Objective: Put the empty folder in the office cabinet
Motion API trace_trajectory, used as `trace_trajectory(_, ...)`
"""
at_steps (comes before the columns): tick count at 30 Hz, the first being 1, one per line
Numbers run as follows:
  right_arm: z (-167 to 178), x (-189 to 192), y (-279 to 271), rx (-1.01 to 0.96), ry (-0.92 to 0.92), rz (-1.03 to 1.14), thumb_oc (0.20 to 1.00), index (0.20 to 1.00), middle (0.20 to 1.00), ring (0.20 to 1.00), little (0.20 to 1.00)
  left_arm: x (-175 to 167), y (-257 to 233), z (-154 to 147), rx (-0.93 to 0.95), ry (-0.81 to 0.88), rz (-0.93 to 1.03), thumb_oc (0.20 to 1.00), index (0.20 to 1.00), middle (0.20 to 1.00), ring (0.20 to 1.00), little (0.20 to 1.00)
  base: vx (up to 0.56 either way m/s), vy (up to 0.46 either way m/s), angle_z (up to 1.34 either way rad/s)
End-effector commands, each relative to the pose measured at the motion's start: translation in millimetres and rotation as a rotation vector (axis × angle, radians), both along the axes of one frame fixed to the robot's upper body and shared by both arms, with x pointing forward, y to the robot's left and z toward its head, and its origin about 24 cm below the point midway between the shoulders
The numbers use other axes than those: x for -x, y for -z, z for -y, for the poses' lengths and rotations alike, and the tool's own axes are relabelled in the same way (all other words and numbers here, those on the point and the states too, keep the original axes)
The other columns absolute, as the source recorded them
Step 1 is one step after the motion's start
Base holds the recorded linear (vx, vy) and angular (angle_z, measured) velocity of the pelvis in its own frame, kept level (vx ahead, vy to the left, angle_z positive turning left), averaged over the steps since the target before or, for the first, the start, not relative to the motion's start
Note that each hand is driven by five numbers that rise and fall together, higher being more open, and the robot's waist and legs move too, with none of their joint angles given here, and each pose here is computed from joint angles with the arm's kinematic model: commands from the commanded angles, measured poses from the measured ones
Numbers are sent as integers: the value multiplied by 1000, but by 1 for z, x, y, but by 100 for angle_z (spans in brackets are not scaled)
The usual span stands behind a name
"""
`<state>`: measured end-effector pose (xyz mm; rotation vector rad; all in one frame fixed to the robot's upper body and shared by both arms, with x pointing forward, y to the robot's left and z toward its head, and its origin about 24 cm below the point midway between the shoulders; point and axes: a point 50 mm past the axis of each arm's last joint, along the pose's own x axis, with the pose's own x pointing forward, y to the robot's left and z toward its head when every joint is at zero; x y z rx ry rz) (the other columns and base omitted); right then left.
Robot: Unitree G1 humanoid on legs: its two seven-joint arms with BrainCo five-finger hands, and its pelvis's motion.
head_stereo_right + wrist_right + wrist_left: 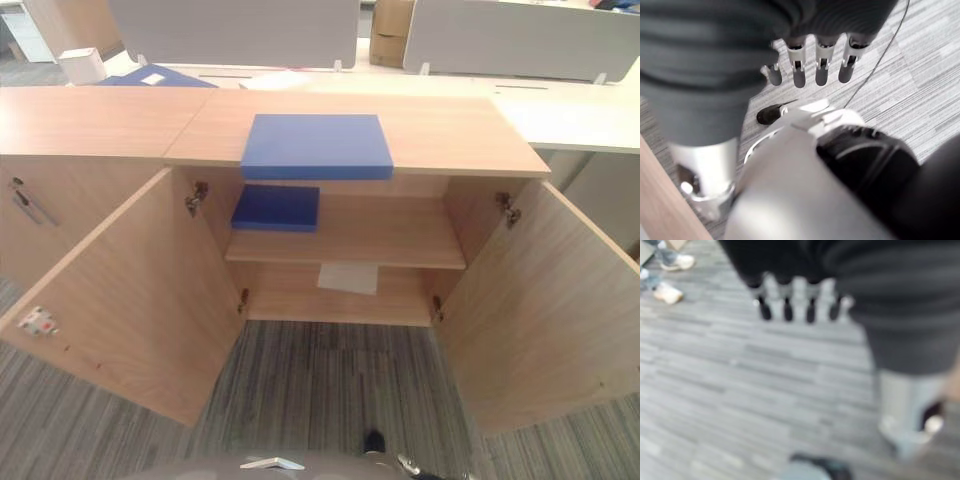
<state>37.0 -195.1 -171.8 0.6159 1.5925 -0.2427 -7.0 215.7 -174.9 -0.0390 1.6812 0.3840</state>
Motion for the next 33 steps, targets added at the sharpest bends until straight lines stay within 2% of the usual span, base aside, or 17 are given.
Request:
trace_trajectory(1,11,-8,-3,39,-86,-21,1000,1000,1000,1000,1000,-28,-1,-7,-41,43,59,1000,1000,1000,1000,1000,112,-164,-4)
trace_trajectory(10,16,-24,-6,39,-131,25,1000,1000,1000,1000,1000,-31,-1,-7,-54,20,83,1000,1000,1000,1000,1000,63,-136,-7)
trace_trajectory(16,22,-17,-6,69,-175,-13,1000,1000,1000,1000,1000,-36,-2,-7,-49,5,101,1000,1000,1000,1000,1000,57,-101,-8)
trace_trajectory(25,25,-10,-6,54,-167,-23,1000,1000,1000,1000,1000,-25,0,-2,-51,12,58,1000,1000,1000,1000,1000,204,81,13)
trace_trajectory(33,7,-8,-3,3,-122,3,1000,1000,1000,1000,1000,-28,-1,-5,-62,35,59,1000,1000,1000,1000,1000,195,151,-55)
